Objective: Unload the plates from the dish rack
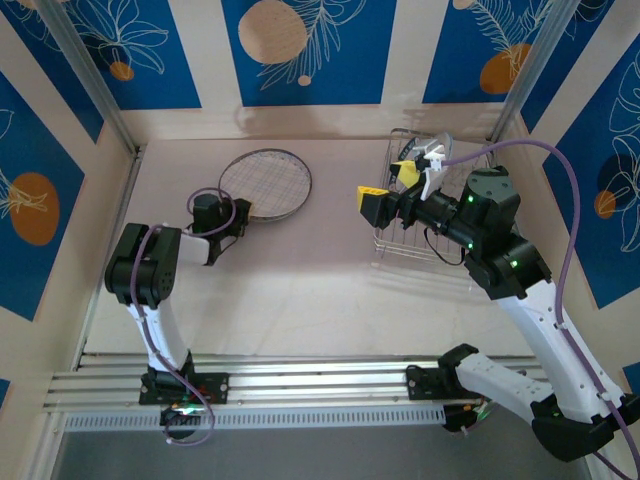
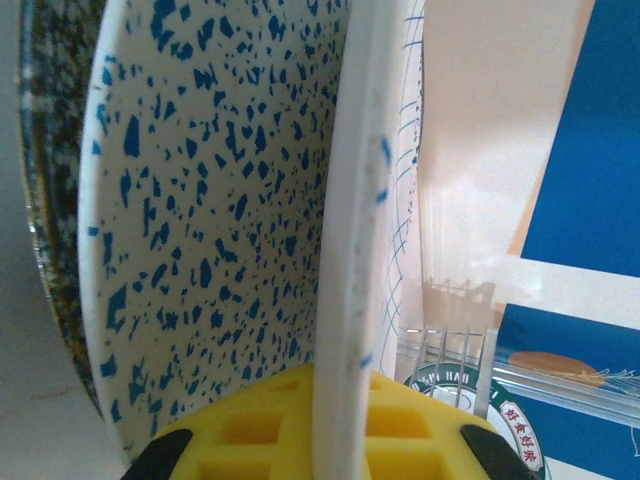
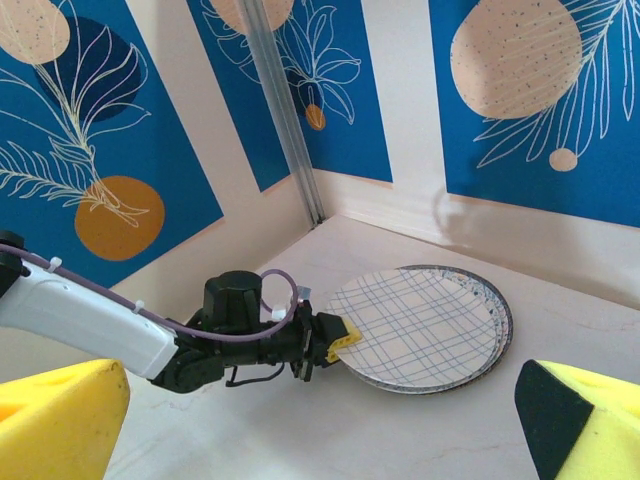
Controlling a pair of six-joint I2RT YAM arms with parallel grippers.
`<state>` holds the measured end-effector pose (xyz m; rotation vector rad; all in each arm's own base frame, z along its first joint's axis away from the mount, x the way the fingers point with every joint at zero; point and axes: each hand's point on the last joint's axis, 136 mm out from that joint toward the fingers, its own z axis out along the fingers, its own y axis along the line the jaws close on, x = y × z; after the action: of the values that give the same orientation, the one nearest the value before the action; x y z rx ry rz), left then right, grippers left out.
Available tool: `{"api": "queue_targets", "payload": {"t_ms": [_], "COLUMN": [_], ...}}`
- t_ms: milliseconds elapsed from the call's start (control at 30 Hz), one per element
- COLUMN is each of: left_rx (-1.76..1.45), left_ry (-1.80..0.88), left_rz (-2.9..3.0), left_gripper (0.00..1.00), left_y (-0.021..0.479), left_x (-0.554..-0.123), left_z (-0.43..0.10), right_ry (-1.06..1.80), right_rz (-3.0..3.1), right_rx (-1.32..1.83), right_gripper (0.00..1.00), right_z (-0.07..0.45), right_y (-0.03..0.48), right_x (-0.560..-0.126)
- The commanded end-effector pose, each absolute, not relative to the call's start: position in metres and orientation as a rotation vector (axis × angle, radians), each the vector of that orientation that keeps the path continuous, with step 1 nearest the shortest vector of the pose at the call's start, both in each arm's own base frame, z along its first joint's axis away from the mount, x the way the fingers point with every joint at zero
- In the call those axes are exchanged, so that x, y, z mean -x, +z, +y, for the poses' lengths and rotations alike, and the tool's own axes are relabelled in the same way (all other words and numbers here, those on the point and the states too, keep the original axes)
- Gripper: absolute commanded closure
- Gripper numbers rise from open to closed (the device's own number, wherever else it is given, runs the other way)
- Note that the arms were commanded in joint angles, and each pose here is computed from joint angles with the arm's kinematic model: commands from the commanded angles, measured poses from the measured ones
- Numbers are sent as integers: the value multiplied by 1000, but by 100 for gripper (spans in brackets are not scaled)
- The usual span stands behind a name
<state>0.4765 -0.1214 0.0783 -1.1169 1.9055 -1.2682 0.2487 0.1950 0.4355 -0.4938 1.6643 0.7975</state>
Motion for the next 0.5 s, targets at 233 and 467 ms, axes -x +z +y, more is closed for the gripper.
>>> {"api": "queue_targets", "payload": {"t_ms": [233,467], "left_rx": [1063,1090], "left_ry": [-1293,-1242], "left_rz": [1917,1982], "left_gripper": [80,61], "left_y": [94,101], "left_x": [-492,-484], "left_z": [-118,-116], "right_ry": [799,796], "right_rz": [1655,1655], "right_rx": [481,476], "right_gripper": [0,0], "right_z": [193,193], "right_y": [442,442], "right_x": [-246,-246]}}
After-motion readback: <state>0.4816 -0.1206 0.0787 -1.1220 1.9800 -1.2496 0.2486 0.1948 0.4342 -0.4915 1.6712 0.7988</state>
